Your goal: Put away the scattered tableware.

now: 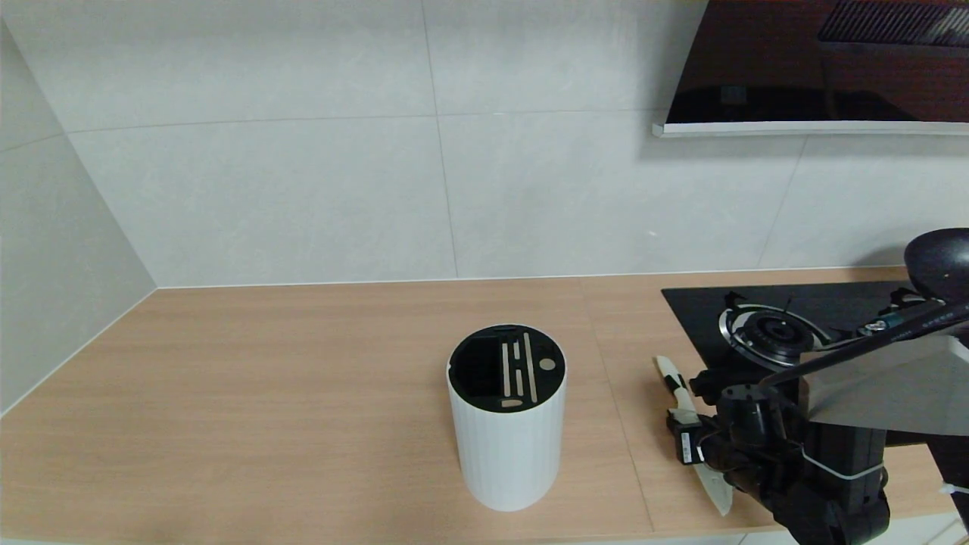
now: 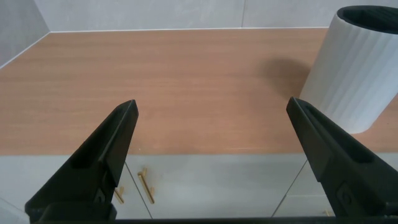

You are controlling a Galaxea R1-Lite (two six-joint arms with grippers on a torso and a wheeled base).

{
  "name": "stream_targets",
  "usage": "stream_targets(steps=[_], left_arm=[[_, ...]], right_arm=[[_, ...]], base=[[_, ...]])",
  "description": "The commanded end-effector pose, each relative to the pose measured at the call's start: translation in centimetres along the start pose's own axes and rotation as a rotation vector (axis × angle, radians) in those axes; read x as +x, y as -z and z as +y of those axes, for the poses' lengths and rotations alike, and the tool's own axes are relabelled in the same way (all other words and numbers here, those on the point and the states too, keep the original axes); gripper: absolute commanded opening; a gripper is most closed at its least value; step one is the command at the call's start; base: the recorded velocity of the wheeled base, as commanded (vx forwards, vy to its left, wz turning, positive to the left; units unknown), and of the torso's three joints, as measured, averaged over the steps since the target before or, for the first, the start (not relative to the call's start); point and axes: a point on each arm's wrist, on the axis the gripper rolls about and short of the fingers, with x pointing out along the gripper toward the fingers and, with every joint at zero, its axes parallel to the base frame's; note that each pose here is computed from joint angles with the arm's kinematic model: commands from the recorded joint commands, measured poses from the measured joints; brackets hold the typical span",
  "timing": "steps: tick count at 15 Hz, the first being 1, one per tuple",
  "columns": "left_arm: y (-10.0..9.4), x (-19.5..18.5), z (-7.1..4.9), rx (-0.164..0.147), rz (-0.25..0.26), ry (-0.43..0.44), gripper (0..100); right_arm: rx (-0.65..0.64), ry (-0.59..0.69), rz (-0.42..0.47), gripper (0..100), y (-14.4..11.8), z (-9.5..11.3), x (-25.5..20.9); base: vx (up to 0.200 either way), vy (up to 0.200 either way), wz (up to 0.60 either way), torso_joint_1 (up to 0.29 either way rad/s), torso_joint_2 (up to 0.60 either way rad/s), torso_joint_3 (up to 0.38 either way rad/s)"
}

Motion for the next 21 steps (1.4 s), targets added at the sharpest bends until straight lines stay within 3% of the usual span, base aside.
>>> stream_targets(steps=[1, 4, 8, 10, 12, 14, 15, 17, 19, 20, 21], left_arm=[[0.0, 0.0, 0.0, 0.0, 0.0, 0.0, 100], [0.0, 0.0, 0.0, 0.003, 0.0, -0.001, 100], [0.0, 0.0, 0.0, 0.007, 0.002, 0.0, 100], [0.0, 0.0, 0.0, 0.01, 0.0, 0.0, 100], [-0.2, 0.0, 0.0, 0.038, -0.003, 0.019, 100], [-4.0, -1.0, -0.3, 0.029, -0.077, 0.133, 100], [-6.0, -1.1, -0.4, 0.01, -0.037, 0.197, 100], [-8.7, 0.4, -0.7, 0.002, 0.091, 0.318, 100], [-11.6, 2.7, -1.1, -0.019, 0.166, 0.471, 100], [-12.3, 3.4, -1.2, -0.026, 0.182, 0.506, 100], [-14.0, 5.7, -1.4, -0.05, 0.238, 0.607, 100]], right_arm=[[-0.003, -0.003, 0.011, 0, 0.2, 0.1, 0.1], [-0.003, 0.013, 0.005, 0, 0.1, 0.1, 0.0], [0.018, 0.016, -0.098, 0, -1.6, -0.2, -1.9], [0.037, 0.008, -0.181, 0, -4.1, -0.4, -3.9], [0.053, 0.006, -0.31, 0, -7.8, -1.0, -6.0], [0.033, 0.016, -0.429, 0, -12.4, -1.1, -7.6], [0.038, 0.014, -0.47, 0, -14.8, -1.2, -9.0], [0.046, 0.002, -0.524, 0, -19.0, -0.9, -11.8], [0.046, -0.044, -0.57, 0, -21.8, 0.2, -15.0], [0.046, -0.058, -0.583, 0, -22.5, 0.4, -15.9], [0.036, -0.117, -0.6, 0, -23.8, 1.8, -18.5]], base=[[0.0, 0.0, 0.0, 0.0, 0.0, 0.0], [0.0, 0.0, 0.0, 0.0, 0.0, 0.0], [0.0, 0.0, 0.0, 0.0, 0.0, 0.0], [0.0, 0.0, 0.0, 0.0, 0.0, 0.0], [0.0, 0.0, 0.0, 0.0, 0.0, 0.0], [0.0, 0.0, 0.0, 0.0, 0.0, 0.0], [0.0, 0.0, 0.0, 0.0, 0.0, 0.0], [0.0, 0.0, 0.0, 0.0, 0.0, 0.0], [0.0, 0.0, 0.0, 0.0, 0.0, 0.0], [0.0, 0.0, 0.0, 0.0, 0.0, 0.0], [0.0, 0.0, 0.0, 0.0, 0.0, 0.0]])
